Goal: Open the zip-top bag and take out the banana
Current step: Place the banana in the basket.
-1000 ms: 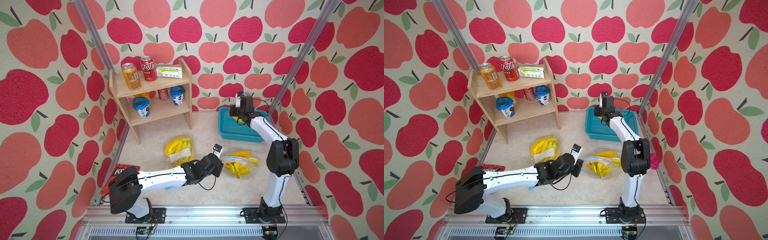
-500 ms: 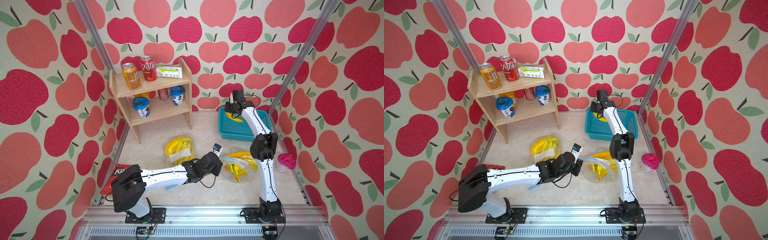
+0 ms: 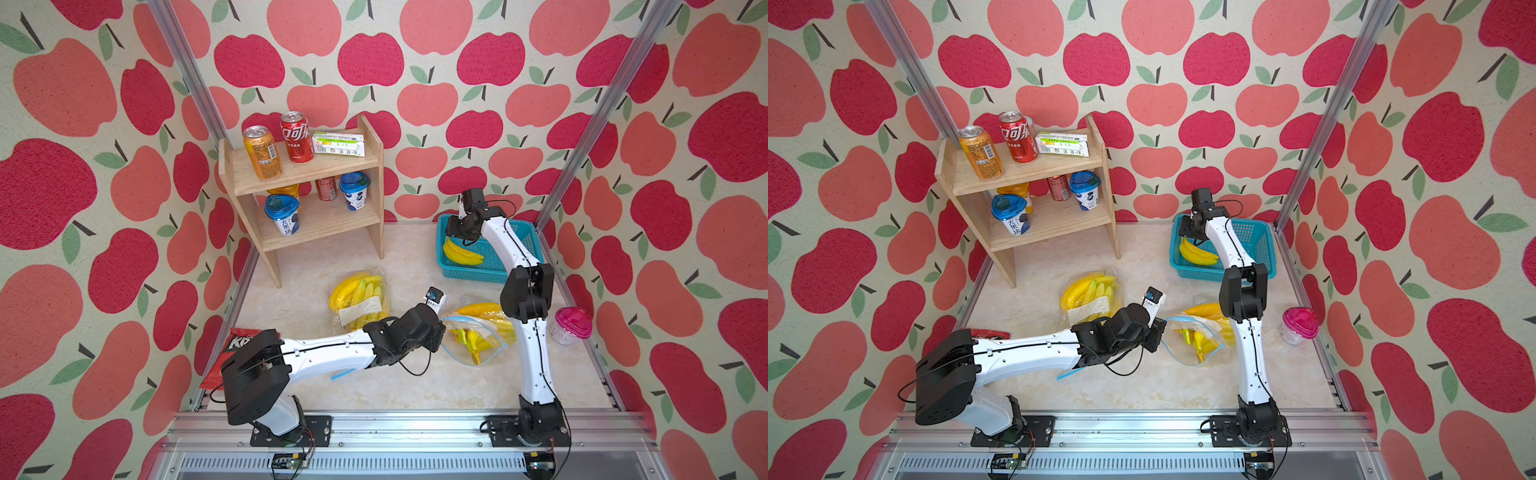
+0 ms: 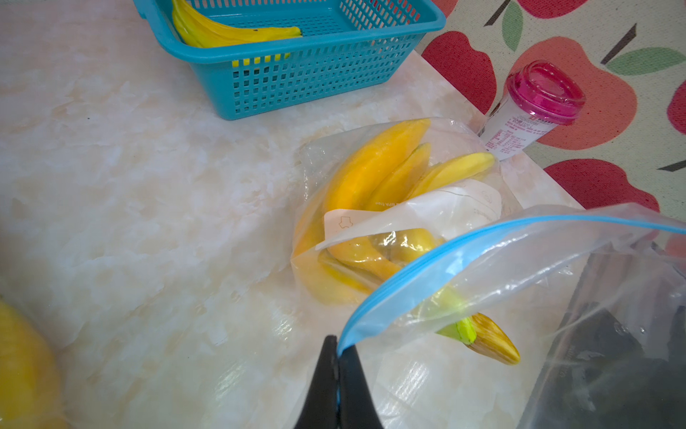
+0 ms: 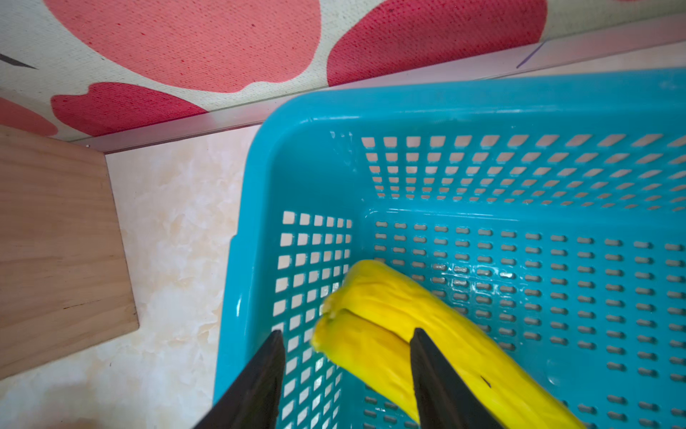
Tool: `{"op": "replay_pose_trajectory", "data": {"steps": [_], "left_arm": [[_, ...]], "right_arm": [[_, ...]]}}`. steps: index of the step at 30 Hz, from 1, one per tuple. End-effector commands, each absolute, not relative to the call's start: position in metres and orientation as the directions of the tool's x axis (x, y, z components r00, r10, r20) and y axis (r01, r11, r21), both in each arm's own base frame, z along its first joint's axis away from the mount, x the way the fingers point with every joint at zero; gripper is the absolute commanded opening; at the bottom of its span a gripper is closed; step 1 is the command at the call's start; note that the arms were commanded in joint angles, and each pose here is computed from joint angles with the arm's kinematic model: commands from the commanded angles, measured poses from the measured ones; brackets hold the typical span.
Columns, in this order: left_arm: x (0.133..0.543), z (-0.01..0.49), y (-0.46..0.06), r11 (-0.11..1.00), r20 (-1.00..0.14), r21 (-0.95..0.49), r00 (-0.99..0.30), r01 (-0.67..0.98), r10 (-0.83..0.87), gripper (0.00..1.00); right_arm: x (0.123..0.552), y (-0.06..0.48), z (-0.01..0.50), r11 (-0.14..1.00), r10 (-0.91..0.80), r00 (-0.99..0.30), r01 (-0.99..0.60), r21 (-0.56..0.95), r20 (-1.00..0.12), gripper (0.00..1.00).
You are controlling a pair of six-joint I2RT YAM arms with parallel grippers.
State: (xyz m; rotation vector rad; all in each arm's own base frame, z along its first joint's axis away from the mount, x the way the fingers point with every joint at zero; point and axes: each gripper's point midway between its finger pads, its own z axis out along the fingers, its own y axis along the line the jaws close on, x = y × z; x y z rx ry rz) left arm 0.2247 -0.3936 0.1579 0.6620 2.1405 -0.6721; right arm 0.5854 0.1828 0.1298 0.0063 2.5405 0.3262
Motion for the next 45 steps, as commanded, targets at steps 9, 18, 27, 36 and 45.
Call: {"op": "replay_pose_trajectory", "data": {"steps": [9, 18, 27, 36, 45], "left_arm": [[0.221, 0.175, -0.406, 0.682, -0.824, -0.252, -0.522, 0.686, 0.22, 0.0], [0.218, 0.172, -0.412, 0.659, -0.816, -0.263, -0.527, 0.705, 0.238, 0.0], [0.216, 0.171, -0.414, 0.653, -0.811, -0.274, -0.535, 0.706, 0.238, 0.0], [0.217, 0.167, -0.409, 0.662, -0.799, -0.268, -0.545, 0.7, 0.253, 0.0], [0.216, 0.17, -0.407, 0.649, -0.805, -0.292, -0.547, 0.703, 0.23, 0.0]], "right_arm": [[0.473, 0.178, 0.347, 0.964, 0.022, -0.506, -0.217, 0.151, -0.862, 0.78], [0.275, 0.197, 0.34, 0.922, -0.07, -0.445, -0.37, 0.112, -0.893, 0.72], [0.177, 0.214, 0.245, 0.922, -0.315, -0.611, -0.378, -0.081, -0.726, 0.59], [0.152, 0.191, 0.261, 0.946, -0.132, -0.529, -0.32, 0.053, -0.838, 0.51], [0.141, 0.147, 0.268, 0.961, -0.055, -0.606, -0.247, 0.122, -0.794, 0.57]]}}
